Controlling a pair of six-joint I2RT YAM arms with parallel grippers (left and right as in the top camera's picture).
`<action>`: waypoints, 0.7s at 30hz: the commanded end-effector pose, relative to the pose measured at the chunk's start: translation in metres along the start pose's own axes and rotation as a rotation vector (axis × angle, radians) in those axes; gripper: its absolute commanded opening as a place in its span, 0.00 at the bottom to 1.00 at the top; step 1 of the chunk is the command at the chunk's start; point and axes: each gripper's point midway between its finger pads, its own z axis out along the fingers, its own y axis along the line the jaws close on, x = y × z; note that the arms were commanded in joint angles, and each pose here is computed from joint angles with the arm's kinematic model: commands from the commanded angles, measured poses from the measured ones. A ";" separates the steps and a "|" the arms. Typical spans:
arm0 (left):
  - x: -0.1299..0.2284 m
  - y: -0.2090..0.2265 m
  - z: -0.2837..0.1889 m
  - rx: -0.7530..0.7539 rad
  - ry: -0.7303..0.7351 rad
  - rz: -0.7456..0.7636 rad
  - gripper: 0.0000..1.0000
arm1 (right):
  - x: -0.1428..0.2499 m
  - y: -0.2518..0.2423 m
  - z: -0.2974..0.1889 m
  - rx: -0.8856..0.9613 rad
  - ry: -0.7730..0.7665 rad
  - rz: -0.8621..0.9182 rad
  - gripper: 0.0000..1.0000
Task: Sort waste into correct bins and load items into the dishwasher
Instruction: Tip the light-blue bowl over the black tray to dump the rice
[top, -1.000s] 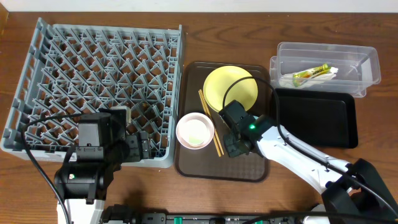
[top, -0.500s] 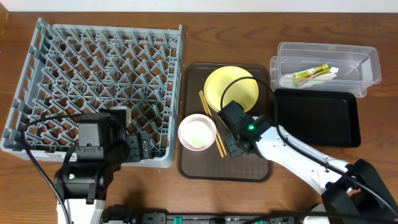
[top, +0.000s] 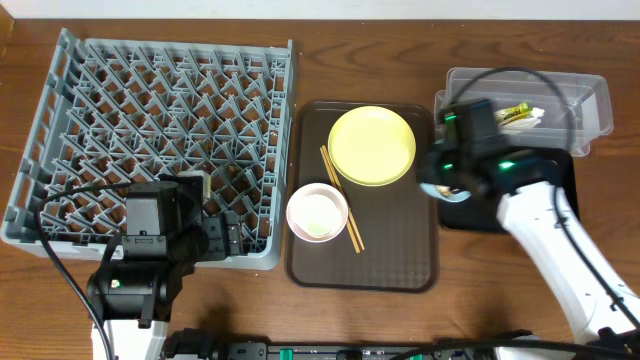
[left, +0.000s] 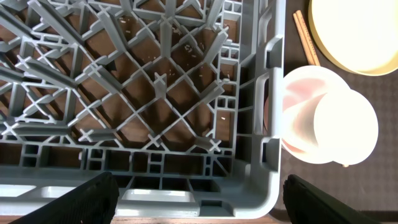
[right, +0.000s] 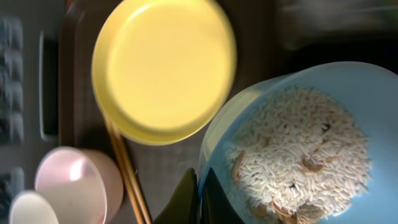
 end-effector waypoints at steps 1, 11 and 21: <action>-0.007 -0.002 -0.006 0.010 -0.022 -0.009 0.88 | -0.004 -0.017 -0.007 -0.124 0.031 0.104 0.01; -0.007 -0.002 -0.006 0.010 -0.022 -0.009 0.88 | -0.007 -0.077 -0.011 -0.381 -0.010 0.350 0.01; -0.007 -0.002 -0.006 0.010 -0.022 -0.009 0.88 | -0.026 -0.104 -0.034 -0.774 -0.065 0.509 0.01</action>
